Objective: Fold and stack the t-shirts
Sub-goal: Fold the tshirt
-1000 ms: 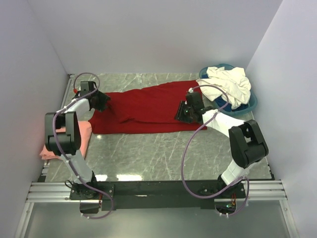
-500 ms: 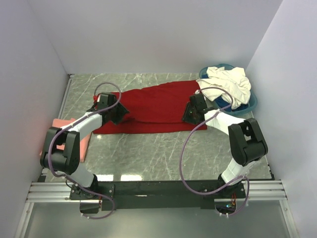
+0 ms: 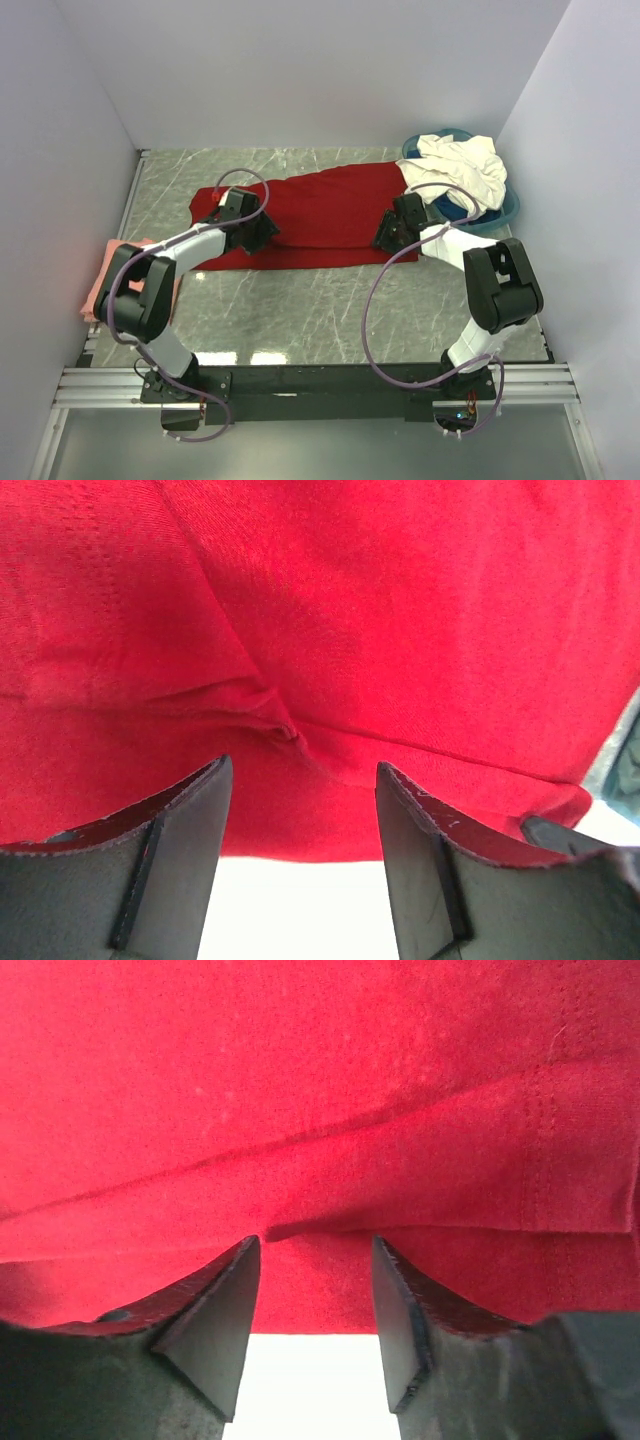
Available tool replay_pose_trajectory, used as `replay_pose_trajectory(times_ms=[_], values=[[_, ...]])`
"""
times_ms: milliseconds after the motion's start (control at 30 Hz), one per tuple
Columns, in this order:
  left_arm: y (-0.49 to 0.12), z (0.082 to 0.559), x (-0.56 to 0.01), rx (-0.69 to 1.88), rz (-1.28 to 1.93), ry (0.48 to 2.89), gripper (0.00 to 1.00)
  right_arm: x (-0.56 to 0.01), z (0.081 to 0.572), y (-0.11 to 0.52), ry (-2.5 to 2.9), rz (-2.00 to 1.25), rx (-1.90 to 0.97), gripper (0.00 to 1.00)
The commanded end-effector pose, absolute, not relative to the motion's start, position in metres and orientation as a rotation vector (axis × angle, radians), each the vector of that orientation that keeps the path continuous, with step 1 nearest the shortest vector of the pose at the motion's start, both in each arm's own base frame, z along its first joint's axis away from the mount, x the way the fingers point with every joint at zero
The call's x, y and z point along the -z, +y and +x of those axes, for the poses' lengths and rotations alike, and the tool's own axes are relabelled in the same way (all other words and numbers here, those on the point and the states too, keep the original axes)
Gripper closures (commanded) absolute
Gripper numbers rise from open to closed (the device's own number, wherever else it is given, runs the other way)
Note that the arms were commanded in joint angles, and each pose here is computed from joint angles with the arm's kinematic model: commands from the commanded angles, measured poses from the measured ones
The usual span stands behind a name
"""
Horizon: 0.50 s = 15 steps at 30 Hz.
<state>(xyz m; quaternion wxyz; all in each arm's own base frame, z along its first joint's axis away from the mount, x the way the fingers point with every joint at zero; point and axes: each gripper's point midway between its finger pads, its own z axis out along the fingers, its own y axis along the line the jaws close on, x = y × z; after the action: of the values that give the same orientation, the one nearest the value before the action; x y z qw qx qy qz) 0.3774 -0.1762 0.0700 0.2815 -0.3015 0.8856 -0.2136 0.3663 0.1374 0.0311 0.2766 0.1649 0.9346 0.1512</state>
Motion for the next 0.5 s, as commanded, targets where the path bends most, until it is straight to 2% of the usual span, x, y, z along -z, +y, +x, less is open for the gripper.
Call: replay_pose_trajectory(times_ms=[0, 467], values=[[-0.183, 0.396, -0.078, 0.579, -0.783, 2.329, 0.36, -0.045, 0.372, 0.133, 2.446, 0.465, -0.435, 0.44], [-0.193, 0.423, -0.065, 0.560, -0.785, 2.350, 0.36, -0.052, 0.386, 0.128, 2.407, 0.499, -0.470, 0.41]])
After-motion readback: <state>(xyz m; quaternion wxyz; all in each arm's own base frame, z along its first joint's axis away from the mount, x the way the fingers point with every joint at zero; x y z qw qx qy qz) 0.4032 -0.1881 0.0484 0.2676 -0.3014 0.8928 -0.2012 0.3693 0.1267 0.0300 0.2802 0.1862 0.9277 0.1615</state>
